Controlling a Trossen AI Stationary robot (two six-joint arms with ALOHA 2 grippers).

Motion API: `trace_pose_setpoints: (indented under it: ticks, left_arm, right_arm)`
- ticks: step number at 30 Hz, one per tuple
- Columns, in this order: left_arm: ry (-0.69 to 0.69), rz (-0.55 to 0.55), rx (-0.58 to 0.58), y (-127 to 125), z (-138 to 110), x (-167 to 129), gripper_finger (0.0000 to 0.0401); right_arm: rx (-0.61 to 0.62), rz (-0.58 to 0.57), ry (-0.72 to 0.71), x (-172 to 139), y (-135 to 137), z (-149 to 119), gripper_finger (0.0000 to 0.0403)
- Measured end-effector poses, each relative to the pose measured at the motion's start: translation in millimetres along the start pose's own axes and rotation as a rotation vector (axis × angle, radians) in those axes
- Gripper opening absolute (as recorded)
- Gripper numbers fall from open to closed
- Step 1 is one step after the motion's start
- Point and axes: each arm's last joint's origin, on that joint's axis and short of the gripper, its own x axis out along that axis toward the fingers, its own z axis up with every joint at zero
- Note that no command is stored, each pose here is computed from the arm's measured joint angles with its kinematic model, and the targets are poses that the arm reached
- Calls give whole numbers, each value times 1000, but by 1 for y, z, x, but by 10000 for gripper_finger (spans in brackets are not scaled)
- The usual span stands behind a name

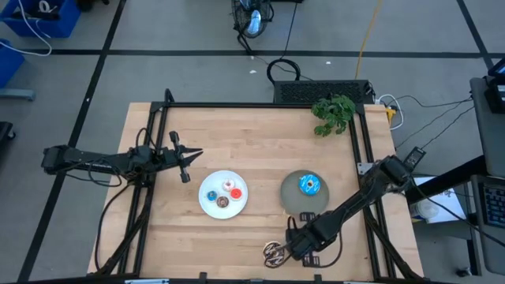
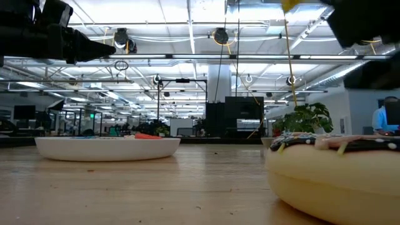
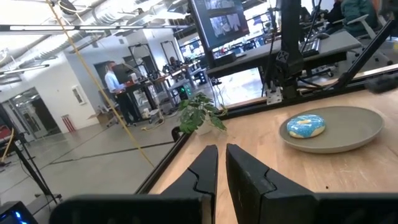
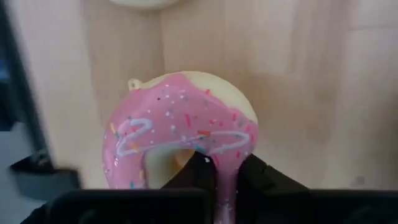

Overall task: Pick & Place donuts
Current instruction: Put the large pink donut on the gray plate

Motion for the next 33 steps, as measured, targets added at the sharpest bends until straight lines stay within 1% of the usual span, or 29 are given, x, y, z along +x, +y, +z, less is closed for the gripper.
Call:
trace_pose_setpoints:
  ticks: [2,4,10,13,15,18,22,25,29,33]
  left_arm:
    - [1,2,0,0,0,0,40]
    - [3,4,0,0,0,0,40]
    - [9,8,2,0,-1,0,40]
    - [9,8,2,0,-1,0,40]
    - [9,8,2,0,-1,0,40]
    - [13,7,7,0,-1,0,40]
    - [16,6,10,0,-1,0,40]
    - [16,6,10,0,-1,0,40]
    - [15,6,10,0,-1,0,40]
    - [17,10,11,0,-1,0,40]
  right_arm:
    - [9,-15,-6,-14,-6,-1,22]
    - [27,-62,-1,-26,-14,-4,23]
    - [56,-189,1,-71,-42,-19,7]
    - [90,-254,-29,-92,-57,-26,9]
    - [108,-283,-57,-100,-65,-27,10]
    - [106,-286,-60,-94,-77,-28,9]
    - [121,-300,16,-67,-96,-36,8]
    - [144,-305,26,-51,-108,-39,8]
    - [140,-262,16,-43,-117,-39,9]
    - [134,-267,17,-38,-126,-39,9]
